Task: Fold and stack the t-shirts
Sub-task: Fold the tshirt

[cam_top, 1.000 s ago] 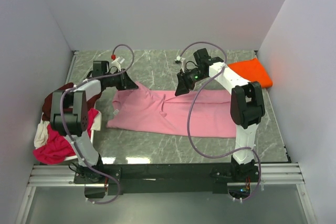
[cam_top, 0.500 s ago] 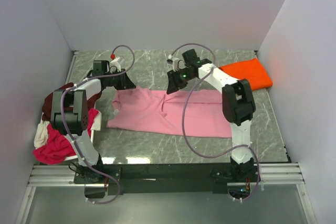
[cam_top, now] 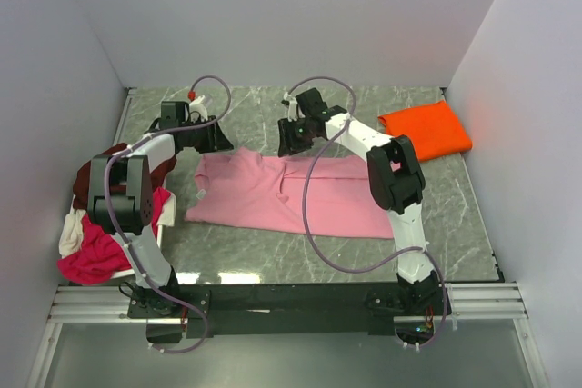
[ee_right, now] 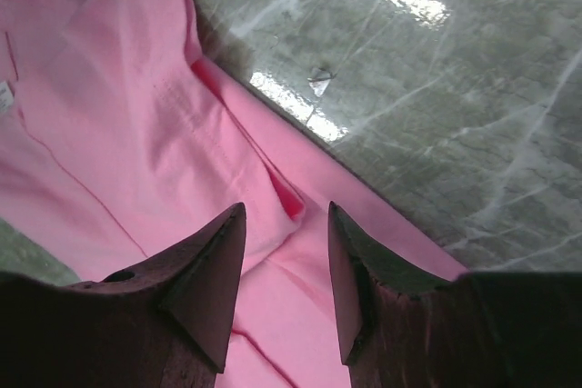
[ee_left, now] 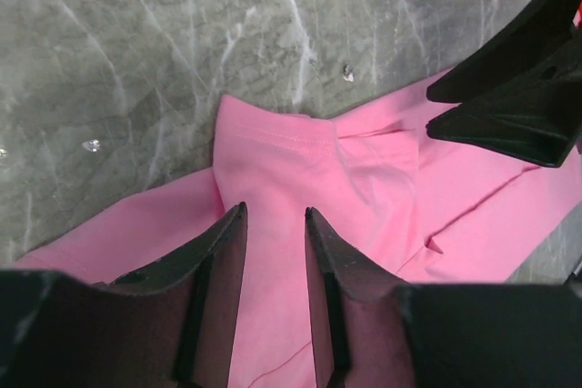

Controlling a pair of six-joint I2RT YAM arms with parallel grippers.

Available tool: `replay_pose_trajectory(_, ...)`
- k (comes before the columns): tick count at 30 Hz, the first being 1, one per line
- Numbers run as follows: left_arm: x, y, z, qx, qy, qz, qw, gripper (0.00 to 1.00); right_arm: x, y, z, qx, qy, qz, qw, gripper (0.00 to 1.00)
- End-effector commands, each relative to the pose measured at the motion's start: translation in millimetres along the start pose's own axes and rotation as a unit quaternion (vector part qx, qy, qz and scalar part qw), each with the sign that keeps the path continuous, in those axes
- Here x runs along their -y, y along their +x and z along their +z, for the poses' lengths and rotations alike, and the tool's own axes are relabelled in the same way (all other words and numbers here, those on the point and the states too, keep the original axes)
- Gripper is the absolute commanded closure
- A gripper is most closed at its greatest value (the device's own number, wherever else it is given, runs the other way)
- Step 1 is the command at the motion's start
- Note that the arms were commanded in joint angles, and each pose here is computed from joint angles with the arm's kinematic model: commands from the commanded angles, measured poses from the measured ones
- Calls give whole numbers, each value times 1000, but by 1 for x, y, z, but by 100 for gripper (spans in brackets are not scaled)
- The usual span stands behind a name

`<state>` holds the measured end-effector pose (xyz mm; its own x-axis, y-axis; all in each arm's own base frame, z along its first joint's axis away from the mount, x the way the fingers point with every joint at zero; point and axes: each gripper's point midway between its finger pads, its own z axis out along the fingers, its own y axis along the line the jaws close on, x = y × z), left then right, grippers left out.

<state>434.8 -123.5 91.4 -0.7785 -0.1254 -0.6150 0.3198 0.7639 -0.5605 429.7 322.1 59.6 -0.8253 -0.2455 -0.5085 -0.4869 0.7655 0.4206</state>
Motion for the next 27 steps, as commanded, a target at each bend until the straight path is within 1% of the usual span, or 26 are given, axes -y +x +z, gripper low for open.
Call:
replay_pose_trajectory(1, 1, -22, -6, 26, -21, 14, 999, 63, 3, -14, 4, 18, 13, 13, 1000, 52)
replay_pose_trajectory(3, 4, -29, -14, 39, -31, 21, 999, 62, 1, -8, 7, 9, 10, 14, 1000, 53)
replay_pose_trajectory(5, 10, -44, -28, 70, -48, 33, 996, 62, -6, -3, 10, 1, 3, 9, 1000, 53)
replay_pose_trajectory(7, 11, -51, -37, 90, -66, 35, 993, 61, -10, 3, 11, -9, 0, 6, 1000, 54)
replay_pose_trajectory(8, 19, -60, -49, 110, -69, 45, 990, 61, -11, 4, 11, -10, 0, 6, 1000, 55)
replay_pose_trajectory(10, 24, -65, -59, 127, -74, 51, 988, 60, -10, 7, 13, -14, 1, 8, 1000, 55)
replay_pose_trajectory(11, 34, -72, -71, 145, -74, 60, 985, 60, -10, 8, 13, -15, 3, 8, 1000, 56)
replay_pose_trajectory(13, 40, -72, -79, 156, -73, 62, 983, 60, -7, 8, 14, -16, 7, 10, 1000, 57)
replay_pose_trajectory(14, 50, -77, -90, 171, -69, 71, 980, 60, -8, 8, 14, -17, 7, 9, 1000, 57)
replay_pose_trajectory(17, 64, -74, -107, 188, -65, 79, 977, 59, -7, 10, 15, -22, 6, 10, 1000, 65)
replay_pose_trajectory(18, 65, -70, -110, 188, -65, 79, 977, 59, -9, 9, 14, -23, 3, 11, 1000, 74)
replay_pose_trajectory(20, 73, -65, -120, 195, -62, 86, 975, 59, -9, 9, 14, -24, 1, 9, 1000, 85)
replay_pose_trajectory(21, 75, -64, -123, 198, -62, 88, 974, 59, -11, 9, 13, -25, 0, 6, 1000, 95)
replay_pose_trajectory(22, 77, -63, -127, 201, -63, 91, 973, 59, -10, 4, 7, -18, 9, 2, 1000, 98)
replay_pose_trajectory(24, 81, -60, -135, 204, -65, 94, 972, 58, -8, 0, 2, -7, 20, -9, 1000, 99)
replay_pose_trajectory(25, 82, -59, -137, 204, -66, 98, 972, 58, -9, -9, -11, 12, 33, -18, 999, 99)
replay_pose_trajectory(27, 84, -58, -142, 207, -69, 100, 971, 58, -7, -11, -19, 23, 45, -27, 998, 99)
